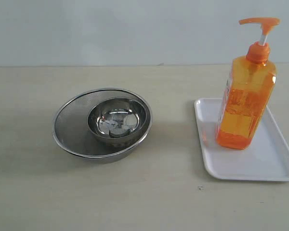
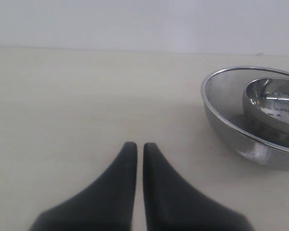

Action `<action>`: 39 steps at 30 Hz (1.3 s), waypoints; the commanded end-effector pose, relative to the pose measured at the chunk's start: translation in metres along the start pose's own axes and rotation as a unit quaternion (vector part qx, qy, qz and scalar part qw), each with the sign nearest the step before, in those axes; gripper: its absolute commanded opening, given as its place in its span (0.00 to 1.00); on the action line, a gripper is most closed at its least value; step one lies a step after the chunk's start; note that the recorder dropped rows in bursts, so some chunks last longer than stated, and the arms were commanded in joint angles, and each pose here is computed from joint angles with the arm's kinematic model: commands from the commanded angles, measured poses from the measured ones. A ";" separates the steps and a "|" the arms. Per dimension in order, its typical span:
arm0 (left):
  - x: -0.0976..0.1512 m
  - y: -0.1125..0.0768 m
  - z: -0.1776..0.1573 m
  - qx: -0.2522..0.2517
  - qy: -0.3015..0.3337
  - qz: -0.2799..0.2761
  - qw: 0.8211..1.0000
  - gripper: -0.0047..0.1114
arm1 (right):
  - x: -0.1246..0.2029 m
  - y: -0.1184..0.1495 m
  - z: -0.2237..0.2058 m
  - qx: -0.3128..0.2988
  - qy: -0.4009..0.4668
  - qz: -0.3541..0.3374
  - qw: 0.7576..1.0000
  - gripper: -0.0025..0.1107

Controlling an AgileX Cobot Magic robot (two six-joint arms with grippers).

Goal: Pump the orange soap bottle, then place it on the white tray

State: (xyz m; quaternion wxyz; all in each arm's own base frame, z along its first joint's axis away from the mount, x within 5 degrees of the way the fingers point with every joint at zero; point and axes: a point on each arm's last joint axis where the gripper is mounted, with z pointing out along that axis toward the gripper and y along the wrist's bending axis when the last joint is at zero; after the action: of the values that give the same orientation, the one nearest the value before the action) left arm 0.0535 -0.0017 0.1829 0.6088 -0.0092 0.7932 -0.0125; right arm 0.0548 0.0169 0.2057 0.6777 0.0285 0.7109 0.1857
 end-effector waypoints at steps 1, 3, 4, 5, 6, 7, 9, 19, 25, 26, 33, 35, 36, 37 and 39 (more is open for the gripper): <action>0.000 0.000 0.000 -0.002 -0.004 -0.001 1.000 0.08 | -0.001 -0.002 -0.001 0.008 -0.014 -0.023 1.000 0.05; 0.000 0.000 0.000 -0.002 -0.005 -0.001 1.000 0.08 | -0.002 -0.002 -0.001 0.011 -0.018 -0.043 0.999 0.05; 0.000 0.000 0.000 -0.002 -0.005 -0.001 1.000 0.08 | -0.002 -0.002 -0.001 0.011 -0.018 -0.052 0.998 0.05; 0.000 0.000 0.000 -0.002 -0.005 -0.001 1.000 0.08 | -0.002 -0.002 -0.001 0.011 -0.017 -0.058 0.998 0.05; 0.000 0.000 0.000 -0.002 -0.005 0.000 1.000 0.08 | -0.002 -0.002 -0.001 0.011 -0.018 -0.060 0.998 0.05; 0.000 0.000 0.000 -0.002 -0.005 0.000 1.000 0.08 | -0.002 -0.002 -0.001 0.011 -0.018 -0.062 0.998 0.05; 0.000 0.000 0.000 -0.002 -0.005 0.000 1.000 0.08 | -0.002 -0.002 -0.001 0.011 -0.018 -0.062 0.998 0.05; 0.000 0.000 0.000 -0.002 -0.005 0.000 1.000 0.08 | -0.007 -0.006 -0.001 0.027 -0.049 0.019 0.998 0.05; 0.000 0.000 0.000 -0.002 -0.005 0.000 1.000 0.08 | -0.018 -0.014 -0.004 0.057 -0.120 0.183 0.974 0.05; 0.000 0.000 0.000 -0.002 -0.005 0.000 1.000 0.08 | -0.018 -0.014 -0.004 0.056 -0.117 0.177 0.976 0.05; 0.000 0.000 0.000 -0.002 -0.005 0.001 1.000 0.08 | -0.012 -0.008 -0.002 0.042 -0.073 -0.016 0.996 0.05; 0.000 0.000 0.000 -0.002 -0.005 0.002 1.000 0.08 | -0.008 -0.008 -0.001 0.043 -0.052 -0.062 0.996 0.05; 0.000 0.000 0.000 -0.002 -0.005 0.002 1.000 0.08 | -0.006 -0.008 -0.001 0.044 -0.037 -0.077 0.995 0.05; 0.000 0.000 0.000 -0.002 -0.005 0.002 1.000 0.08 | -0.003 -0.009 -0.001 0.047 -0.019 -0.084 0.995 0.05; 0.000 0.000 0.000 -0.002 -0.005 0.002 1.000 0.08 | 0.004 -0.011 -0.001 0.058 0.018 -0.110 0.992 0.05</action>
State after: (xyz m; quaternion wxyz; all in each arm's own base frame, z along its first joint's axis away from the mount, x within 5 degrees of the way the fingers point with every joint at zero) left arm 0.0535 -0.0017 0.1831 0.6095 -0.0092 0.7926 -0.0124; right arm 0.0565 0.0077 0.2076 0.7061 0.0221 0.6989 0.1117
